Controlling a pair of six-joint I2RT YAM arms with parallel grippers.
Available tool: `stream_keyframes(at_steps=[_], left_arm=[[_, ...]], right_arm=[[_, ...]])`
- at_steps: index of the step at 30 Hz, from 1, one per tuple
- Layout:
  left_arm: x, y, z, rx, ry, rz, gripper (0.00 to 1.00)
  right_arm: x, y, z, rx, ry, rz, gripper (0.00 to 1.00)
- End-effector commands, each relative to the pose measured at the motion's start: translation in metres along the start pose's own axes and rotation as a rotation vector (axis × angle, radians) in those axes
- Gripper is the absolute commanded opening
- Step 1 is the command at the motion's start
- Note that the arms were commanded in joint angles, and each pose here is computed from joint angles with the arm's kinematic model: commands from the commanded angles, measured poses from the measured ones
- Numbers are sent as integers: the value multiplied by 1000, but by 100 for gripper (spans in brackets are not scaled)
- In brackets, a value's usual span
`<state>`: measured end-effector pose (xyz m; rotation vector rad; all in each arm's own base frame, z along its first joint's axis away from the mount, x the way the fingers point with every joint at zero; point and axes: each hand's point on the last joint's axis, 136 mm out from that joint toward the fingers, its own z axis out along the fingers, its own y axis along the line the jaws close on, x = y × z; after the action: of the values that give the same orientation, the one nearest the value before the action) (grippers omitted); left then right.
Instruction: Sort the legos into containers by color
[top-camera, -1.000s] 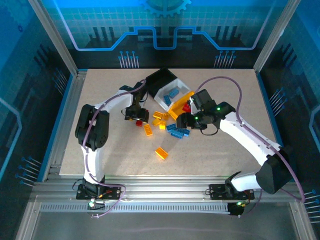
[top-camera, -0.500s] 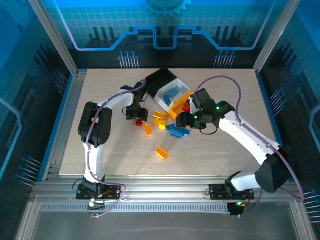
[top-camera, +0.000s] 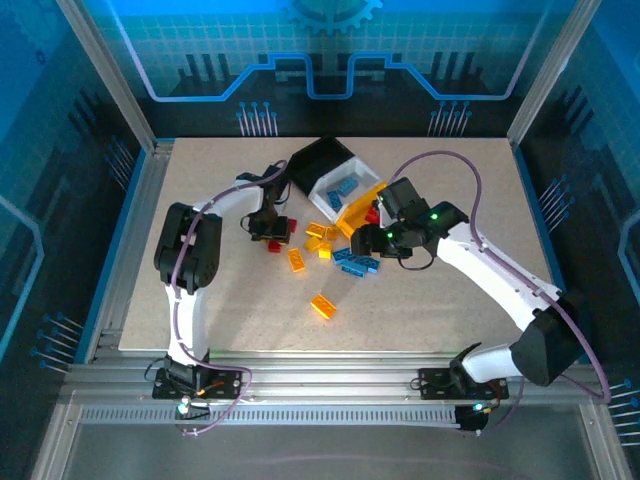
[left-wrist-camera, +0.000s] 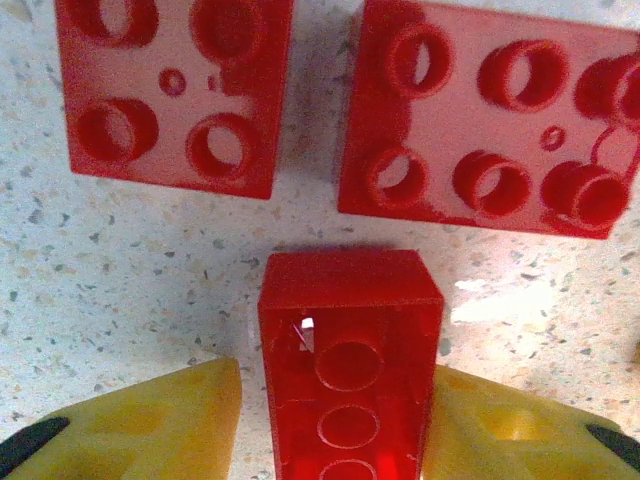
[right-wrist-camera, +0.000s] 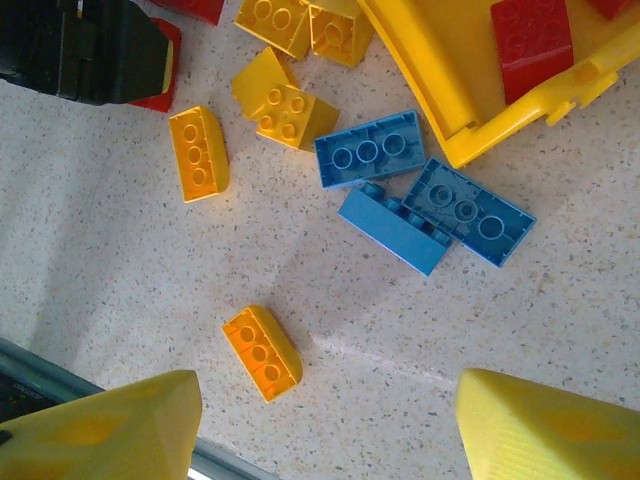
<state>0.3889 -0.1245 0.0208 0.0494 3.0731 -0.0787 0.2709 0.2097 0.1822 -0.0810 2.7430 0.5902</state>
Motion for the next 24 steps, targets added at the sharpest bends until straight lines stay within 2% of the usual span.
stream_keyframes(at_steps=[1,4,7,11,17,21,24], left_arm=[[9,6,11,23,39,-9,49],[10,7,14,33,41,-14,47],[10,9,14,45,39,-23,38],[13,12,11,69,34,-48,31],[24,8,-8,140,10,-103,27],[26,-9,-36,255,-21,-184,28],[18,-34,-65,417,-53,-270,28]], right_arm=[[-9,13,-7,-8,-24,-3,69],[-13,21,-5,-3,-22,-19,69],[-16,27,-2,2,-14,-34,69],[-21,32,0,-3,-15,-38,69],[-33,30,-3,-22,-30,-25,69],[-41,19,-9,-66,-46,29,69],[-43,2,-13,-98,-62,89,69]])
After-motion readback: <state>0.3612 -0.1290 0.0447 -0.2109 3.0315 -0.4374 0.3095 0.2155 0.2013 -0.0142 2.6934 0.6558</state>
